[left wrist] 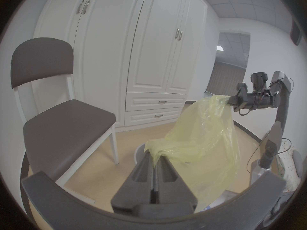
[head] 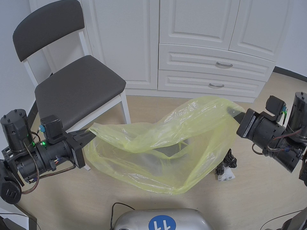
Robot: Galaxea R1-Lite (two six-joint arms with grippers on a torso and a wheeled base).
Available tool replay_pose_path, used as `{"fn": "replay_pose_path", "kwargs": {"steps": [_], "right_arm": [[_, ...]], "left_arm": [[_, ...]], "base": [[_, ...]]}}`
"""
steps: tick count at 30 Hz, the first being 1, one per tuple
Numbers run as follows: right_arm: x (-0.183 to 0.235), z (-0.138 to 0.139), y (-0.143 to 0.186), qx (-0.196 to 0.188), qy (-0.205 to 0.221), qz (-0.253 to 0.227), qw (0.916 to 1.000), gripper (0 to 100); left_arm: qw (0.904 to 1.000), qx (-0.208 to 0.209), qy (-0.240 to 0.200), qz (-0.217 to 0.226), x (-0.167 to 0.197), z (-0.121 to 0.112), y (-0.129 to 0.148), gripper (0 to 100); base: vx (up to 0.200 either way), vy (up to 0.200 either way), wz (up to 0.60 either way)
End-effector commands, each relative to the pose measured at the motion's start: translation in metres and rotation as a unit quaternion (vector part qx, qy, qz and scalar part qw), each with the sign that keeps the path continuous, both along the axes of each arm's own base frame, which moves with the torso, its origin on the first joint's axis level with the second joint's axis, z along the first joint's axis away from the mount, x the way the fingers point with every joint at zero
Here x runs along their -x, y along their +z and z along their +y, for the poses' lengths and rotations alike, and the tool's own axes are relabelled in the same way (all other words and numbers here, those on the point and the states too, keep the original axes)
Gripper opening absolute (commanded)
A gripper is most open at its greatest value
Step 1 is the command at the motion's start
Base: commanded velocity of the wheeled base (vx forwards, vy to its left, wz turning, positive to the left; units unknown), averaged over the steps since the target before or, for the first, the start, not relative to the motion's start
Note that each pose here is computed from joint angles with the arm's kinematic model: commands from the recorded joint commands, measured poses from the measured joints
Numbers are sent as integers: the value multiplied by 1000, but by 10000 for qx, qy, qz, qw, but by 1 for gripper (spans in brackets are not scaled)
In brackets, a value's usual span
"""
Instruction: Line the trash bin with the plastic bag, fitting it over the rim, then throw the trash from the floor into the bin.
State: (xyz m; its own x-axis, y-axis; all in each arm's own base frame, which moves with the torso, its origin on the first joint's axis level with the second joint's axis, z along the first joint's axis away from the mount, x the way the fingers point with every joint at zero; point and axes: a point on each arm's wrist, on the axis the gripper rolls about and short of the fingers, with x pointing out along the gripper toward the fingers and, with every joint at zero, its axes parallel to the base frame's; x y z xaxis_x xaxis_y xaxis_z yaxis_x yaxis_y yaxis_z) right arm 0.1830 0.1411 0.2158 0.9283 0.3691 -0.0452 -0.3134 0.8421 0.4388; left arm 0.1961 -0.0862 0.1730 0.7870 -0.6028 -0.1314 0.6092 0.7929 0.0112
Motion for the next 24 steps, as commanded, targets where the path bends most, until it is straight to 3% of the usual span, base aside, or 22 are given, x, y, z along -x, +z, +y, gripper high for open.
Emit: {"fn": "replay_pose_path", "kwargs": {"steps": [1, 7, 9, 10, 15, 24], "right_arm": [[1, 5, -9, 251, 24, 110, 9996, 0], [-2, 7, -25, 966, -429, 188, 9942, 0], [-2, 7, -25, 966, -429, 188, 9942, 0], [0, 11, -40, 1300, -372, 335, 9902, 0], [4, 7, -59, 2056, -484, 408, 9766, 0], [17, -1, -63, 2376, -351, 390, 9699, 0]], "left_arm": [[9997, -40, 231, 35, -8, 7, -3, 0], [9971, 90, 628, -412, -4, 27, 18, 0], [9971, 90, 628, -412, -4, 27, 18, 0], [9961, 137, 690, -539, 2, 31, 23, 0], [9947, 186, 736, -700, 9, 35, 30, 0], [9954, 153, 712, -617, 7, 34, 26, 0]], "base": [[0, 0, 0], [0, 0, 0], [0, 0, 0], [0, 0, 0], [0, 0, 0], [0, 0, 0]]}}
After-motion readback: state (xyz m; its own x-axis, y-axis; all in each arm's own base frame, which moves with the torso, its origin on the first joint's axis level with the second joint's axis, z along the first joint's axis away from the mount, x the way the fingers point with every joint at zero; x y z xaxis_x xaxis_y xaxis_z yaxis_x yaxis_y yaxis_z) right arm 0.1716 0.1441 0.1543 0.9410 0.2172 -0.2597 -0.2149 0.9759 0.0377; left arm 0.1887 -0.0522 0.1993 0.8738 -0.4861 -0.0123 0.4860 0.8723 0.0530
